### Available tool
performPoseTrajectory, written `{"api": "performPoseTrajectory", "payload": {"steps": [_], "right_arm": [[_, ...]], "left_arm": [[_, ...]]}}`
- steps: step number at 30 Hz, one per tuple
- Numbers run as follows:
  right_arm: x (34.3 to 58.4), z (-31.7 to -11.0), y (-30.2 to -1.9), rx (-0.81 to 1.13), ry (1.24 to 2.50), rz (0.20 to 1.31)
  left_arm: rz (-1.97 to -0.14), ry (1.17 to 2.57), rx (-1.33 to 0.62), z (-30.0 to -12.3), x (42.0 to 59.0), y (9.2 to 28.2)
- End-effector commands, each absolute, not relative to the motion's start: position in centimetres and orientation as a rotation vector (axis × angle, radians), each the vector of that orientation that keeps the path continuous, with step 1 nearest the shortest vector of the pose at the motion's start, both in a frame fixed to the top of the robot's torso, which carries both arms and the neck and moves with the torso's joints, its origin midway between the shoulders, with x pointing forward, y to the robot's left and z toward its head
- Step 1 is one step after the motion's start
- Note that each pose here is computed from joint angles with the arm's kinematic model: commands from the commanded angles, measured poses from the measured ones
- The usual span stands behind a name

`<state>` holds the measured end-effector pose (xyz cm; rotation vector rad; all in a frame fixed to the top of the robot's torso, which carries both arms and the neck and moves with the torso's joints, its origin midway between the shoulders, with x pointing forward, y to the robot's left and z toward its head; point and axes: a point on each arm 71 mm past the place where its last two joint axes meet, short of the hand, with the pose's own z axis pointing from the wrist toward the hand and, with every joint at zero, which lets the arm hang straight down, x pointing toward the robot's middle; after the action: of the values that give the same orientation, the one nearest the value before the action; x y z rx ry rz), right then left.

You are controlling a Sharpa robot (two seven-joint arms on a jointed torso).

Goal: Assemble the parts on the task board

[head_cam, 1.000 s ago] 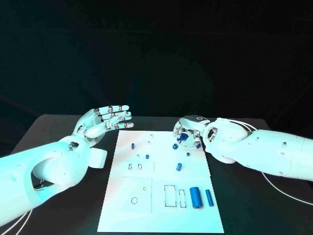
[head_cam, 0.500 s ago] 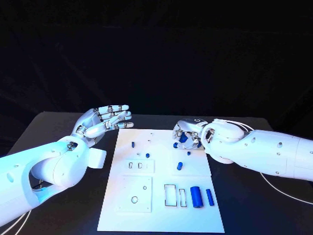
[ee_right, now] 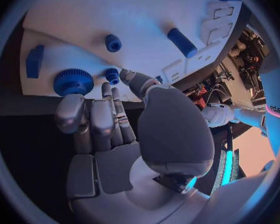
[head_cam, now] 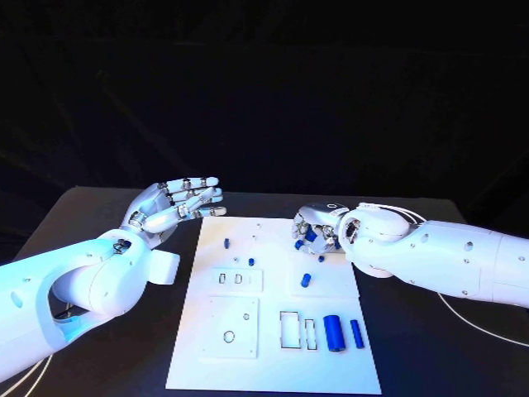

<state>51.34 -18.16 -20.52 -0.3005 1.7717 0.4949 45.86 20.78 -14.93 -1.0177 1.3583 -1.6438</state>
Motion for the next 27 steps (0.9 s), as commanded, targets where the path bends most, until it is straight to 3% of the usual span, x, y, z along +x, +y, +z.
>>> {"api": "performPoseTrajectory", "payload": {"steps": [1,27], "right_arm": [[51.34,-20.75,-18.10,-0.321,1.789,0.480],[51.54,-20.78,-18.16,-0.299,1.762,0.483]], "left_arm": [[-1.673,1.365,-1.005,-14.70,45.75,20.53],[-1.674,1.369,-1.007,-14.72,45.85,20.54]]}}
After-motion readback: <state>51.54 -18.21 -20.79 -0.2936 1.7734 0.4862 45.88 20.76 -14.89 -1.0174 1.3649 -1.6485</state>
